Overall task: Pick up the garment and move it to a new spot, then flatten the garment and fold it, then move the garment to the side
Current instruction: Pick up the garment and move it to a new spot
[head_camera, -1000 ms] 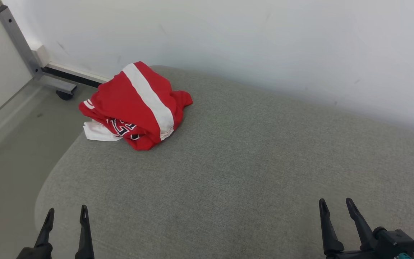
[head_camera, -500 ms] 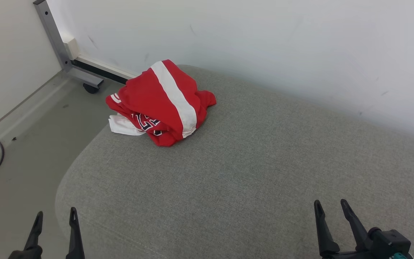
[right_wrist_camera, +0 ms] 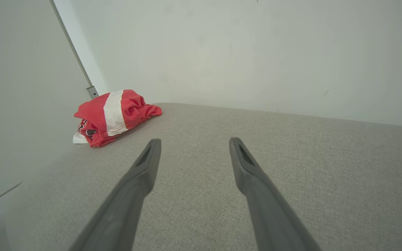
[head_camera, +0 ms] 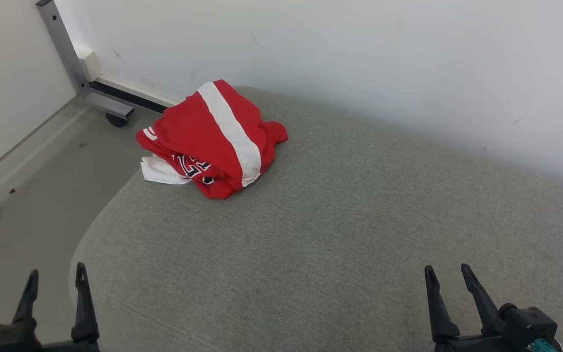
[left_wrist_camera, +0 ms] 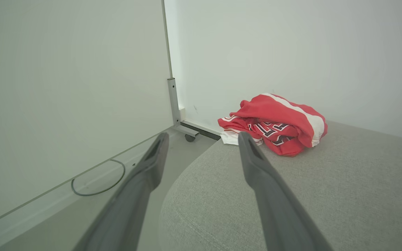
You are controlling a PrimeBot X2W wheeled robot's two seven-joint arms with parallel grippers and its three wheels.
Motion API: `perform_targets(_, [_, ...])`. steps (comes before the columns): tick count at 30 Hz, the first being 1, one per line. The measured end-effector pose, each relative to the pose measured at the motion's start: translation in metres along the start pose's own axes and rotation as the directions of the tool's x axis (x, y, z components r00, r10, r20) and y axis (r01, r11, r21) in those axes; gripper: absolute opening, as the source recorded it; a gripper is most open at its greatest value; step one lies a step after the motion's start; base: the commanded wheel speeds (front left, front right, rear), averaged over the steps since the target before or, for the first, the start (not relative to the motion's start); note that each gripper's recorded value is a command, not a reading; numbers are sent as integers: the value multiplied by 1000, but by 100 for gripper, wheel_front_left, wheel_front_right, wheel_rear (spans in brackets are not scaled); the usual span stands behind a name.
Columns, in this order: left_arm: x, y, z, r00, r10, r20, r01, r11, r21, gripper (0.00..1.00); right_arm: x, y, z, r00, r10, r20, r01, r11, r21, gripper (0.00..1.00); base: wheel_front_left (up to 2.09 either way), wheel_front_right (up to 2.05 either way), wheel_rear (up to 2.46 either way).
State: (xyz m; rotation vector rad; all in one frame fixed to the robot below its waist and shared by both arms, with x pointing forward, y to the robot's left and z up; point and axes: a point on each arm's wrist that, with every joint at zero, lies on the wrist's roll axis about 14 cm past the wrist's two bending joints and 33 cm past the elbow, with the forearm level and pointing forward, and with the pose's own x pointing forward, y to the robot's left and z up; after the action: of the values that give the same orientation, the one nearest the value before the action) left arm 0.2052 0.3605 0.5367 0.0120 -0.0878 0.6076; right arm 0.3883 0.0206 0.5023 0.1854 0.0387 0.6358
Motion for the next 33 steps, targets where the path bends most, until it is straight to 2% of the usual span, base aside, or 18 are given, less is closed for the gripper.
perform_targets(12, [93,-22,72,979,-95,181,92,995,25,100,2,-42,15,993,-105,50,107,994,-37,100,0,0,0])
perform_targets(19, [154,-57,99,959,-174,224,166,985,57,100,-1,-87,17,974,-217,72,221,974,-44,100,0,0,0])
perform_targets(25, [204,-93,94,955,-220,197,215,976,44,100,-16,-125,14,944,-319,84,323,946,-40,100,0,0,0])
perform_targets(33, [257,-149,54,951,-301,73,298,953,58,100,-46,-170,2,890,-452,63,455,889,-50,100,0,0,0])
